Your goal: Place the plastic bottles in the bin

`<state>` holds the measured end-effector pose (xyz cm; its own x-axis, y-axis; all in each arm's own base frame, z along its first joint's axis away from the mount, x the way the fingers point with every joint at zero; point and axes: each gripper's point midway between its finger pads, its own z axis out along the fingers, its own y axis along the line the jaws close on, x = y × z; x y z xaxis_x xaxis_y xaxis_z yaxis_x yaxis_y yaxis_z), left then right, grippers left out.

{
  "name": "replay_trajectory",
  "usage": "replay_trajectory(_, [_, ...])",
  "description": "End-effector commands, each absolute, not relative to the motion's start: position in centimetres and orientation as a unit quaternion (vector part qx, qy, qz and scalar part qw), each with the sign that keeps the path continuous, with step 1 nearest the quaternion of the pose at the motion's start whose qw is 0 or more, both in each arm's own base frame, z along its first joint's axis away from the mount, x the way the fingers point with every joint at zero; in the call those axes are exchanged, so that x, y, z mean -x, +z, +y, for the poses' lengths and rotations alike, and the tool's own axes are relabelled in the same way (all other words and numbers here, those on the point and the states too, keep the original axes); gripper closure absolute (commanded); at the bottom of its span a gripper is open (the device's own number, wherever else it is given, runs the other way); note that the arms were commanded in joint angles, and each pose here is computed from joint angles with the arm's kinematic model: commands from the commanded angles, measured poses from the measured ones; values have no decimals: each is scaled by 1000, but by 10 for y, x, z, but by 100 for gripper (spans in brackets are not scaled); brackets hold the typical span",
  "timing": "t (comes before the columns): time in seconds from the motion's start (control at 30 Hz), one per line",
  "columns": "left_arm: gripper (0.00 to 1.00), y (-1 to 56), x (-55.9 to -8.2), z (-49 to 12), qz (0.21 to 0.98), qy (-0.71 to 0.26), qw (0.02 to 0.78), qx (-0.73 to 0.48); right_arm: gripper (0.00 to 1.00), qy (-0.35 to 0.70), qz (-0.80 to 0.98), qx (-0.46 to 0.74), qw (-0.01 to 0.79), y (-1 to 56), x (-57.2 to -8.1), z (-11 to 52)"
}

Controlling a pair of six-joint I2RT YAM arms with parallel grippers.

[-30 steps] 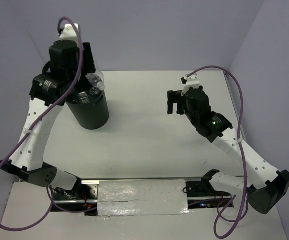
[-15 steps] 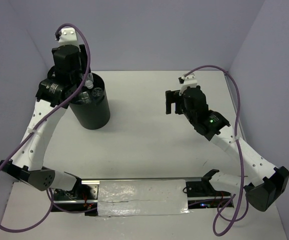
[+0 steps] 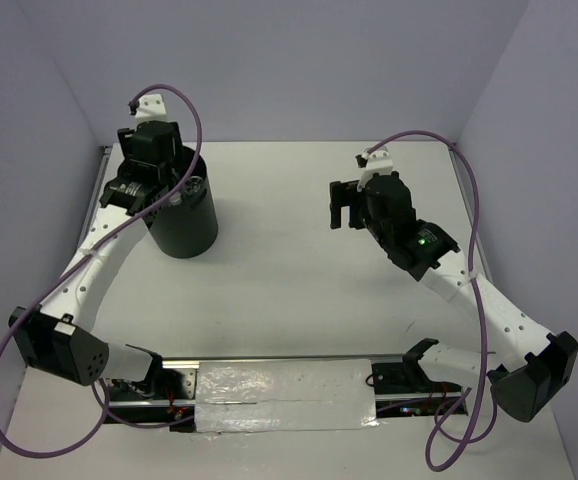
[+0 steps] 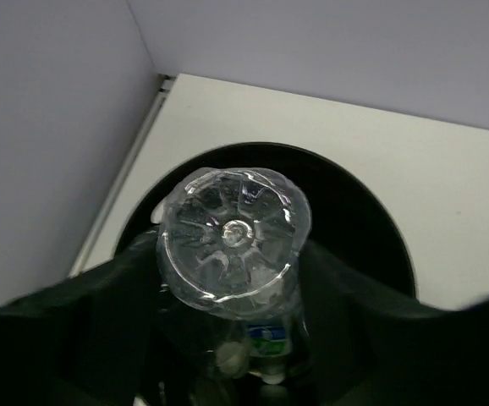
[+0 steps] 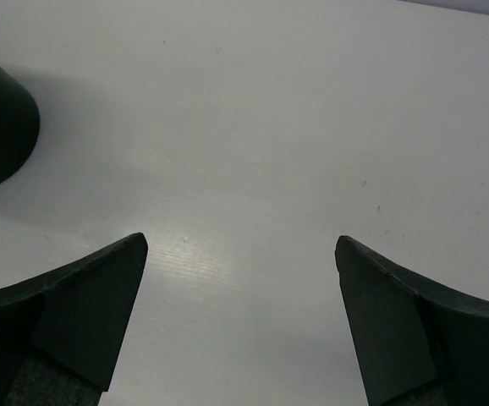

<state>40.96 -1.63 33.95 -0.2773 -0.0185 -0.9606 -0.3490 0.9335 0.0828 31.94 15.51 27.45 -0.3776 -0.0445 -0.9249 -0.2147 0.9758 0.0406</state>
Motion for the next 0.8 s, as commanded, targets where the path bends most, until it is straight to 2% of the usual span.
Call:
replay_trajectory(0.0, [15, 359, -410, -10, 759, 120, 622, 149, 0, 96, 806, 66, 580, 299, -320, 158])
replay_trajectory(0.03, [5, 357, -410, -11, 761, 116, 620, 151, 0, 96, 807, 65, 580, 299, -320, 158])
replay_trajectory(0.07, [1, 359, -408, -12, 764, 114, 618, 147, 0, 94, 807, 66, 580, 299, -321, 157])
replay_trajectory(0.53, [1, 458, -396, -27, 742, 49, 656, 129, 0, 99, 808, 66, 577, 298, -323, 162])
replay_trajectory(0.77, [1, 504, -374, -42, 719, -26, 684, 121, 0, 85, 801, 9, 593, 313, -327, 147])
